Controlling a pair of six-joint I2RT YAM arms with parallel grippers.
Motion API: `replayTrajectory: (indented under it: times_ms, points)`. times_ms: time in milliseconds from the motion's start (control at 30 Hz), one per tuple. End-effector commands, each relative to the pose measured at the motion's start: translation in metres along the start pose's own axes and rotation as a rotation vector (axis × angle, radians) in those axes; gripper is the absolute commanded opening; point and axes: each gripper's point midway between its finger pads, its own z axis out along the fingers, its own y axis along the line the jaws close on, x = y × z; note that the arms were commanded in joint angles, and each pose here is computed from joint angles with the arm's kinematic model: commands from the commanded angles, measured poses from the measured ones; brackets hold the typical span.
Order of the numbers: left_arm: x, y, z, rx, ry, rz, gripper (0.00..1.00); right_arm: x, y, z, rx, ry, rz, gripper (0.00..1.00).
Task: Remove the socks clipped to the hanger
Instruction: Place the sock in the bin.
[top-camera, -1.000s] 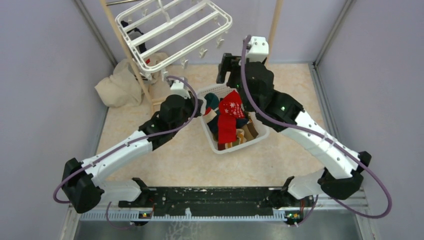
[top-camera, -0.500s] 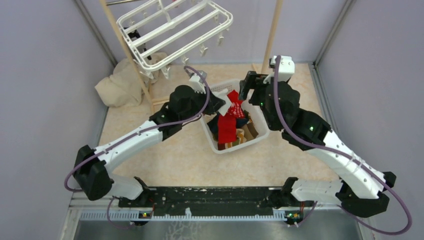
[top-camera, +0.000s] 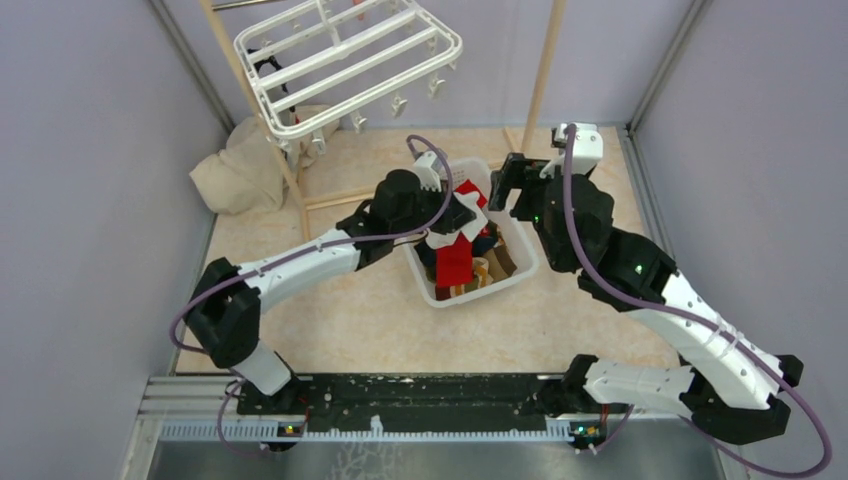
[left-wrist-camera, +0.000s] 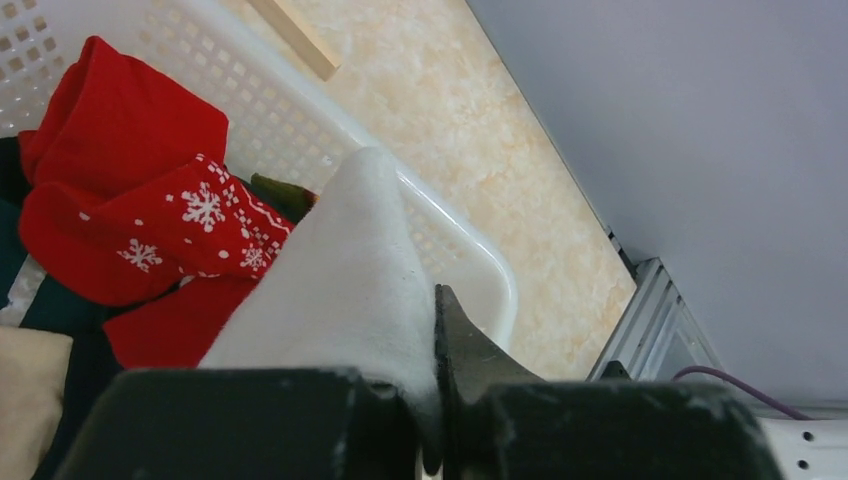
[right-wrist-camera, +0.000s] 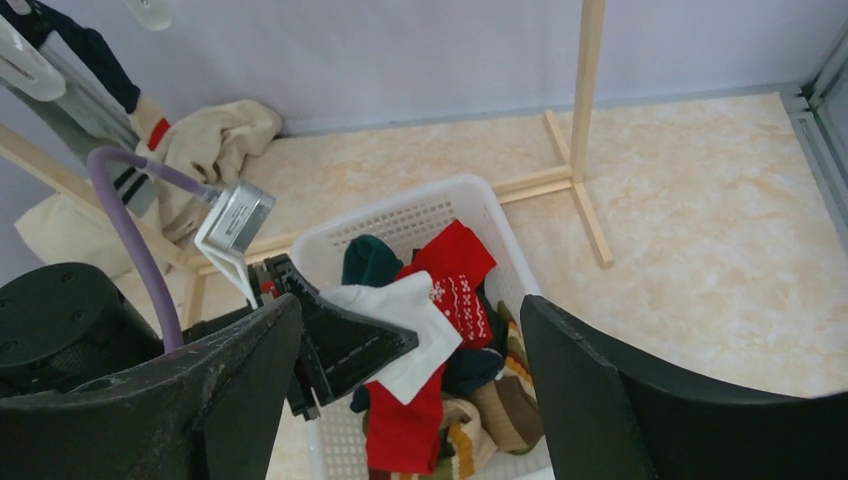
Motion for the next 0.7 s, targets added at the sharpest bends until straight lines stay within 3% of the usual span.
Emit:
replayTrajectory:
  times_ms: [0, 267, 433, 500, 533, 667]
  points:
    - [0.000, -0.010, 0.018, 0.042, -0.001, 0.002, 0.14, -0.006, -0.005, -0.002, 0.009, -0.022, 0.021, 0.81]
    - [0.028, 0.012, 0.038, -0.008, 0.070, 0.012, 0.48, 0.004, -0.005, 0.004, 0.014, -0.003, 0.009, 0.83]
    - [0.049, 0.023, 0.044, -0.034, 0.163, 0.016, 0.61, 0.012, -0.002, 0.011, 0.002, 0.026, 0.017, 0.84]
    - [0.050, 0.016, 0.040, -0.011, 0.175, 0.020, 0.76, 0.013, -0.002, 0.013, 0.002, 0.033, 0.017, 0.85]
    - [0.049, 0.013, 0.037, -0.002, 0.177, 0.025, 0.95, 0.013, -0.002, 0.015, 0.000, 0.039, 0.016, 0.85]
    - [0.046, -0.002, 0.023, 0.011, 0.198, 0.059, 0.99, 0.011, 0.001, 0.022, -0.009, 0.053, 0.022, 0.86]
